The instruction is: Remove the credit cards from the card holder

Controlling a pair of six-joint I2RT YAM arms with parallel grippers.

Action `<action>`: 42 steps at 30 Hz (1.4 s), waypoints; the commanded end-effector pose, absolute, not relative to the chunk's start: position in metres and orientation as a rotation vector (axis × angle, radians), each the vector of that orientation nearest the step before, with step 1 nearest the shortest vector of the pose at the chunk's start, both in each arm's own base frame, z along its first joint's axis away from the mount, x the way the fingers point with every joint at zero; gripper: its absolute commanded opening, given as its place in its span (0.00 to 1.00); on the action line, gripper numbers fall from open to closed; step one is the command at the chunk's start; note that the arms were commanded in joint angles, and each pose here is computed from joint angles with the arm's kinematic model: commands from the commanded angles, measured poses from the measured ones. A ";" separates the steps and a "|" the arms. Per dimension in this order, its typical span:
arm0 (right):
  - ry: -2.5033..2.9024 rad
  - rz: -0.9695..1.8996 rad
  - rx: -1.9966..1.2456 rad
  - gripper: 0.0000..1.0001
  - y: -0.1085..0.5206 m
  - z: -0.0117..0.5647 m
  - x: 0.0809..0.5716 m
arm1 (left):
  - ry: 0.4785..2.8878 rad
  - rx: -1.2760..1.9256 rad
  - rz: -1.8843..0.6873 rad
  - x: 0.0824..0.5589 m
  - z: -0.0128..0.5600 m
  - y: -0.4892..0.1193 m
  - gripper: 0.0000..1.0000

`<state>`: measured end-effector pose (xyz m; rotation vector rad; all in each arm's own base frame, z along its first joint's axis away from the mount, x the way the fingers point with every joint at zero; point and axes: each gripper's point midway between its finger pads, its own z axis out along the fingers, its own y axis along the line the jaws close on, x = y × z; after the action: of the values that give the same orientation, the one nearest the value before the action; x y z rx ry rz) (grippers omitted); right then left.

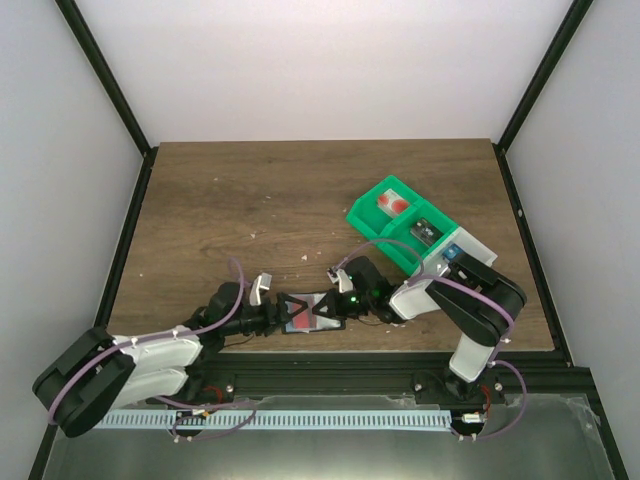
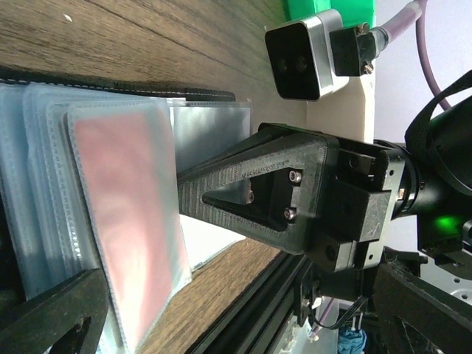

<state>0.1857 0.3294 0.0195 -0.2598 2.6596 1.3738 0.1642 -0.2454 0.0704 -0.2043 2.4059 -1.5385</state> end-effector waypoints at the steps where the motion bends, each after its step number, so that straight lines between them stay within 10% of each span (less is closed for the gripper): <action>1: 2.865 1.244 -0.238 0.02 0.308 -0.020 0.156 | 2.400 -0.176 -1.510 0.168 0.081 -0.249 1.00; 42: 2.858 1.269 -0.233 0.02 0.309 -0.019 0.154 | 2.415 -0.131 -1.519 0.167 0.080 -0.255 1.00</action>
<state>0.1855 0.3298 0.0196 -0.2573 2.6574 1.3786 0.1641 -0.2456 0.0668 -0.1761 2.4527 -1.4684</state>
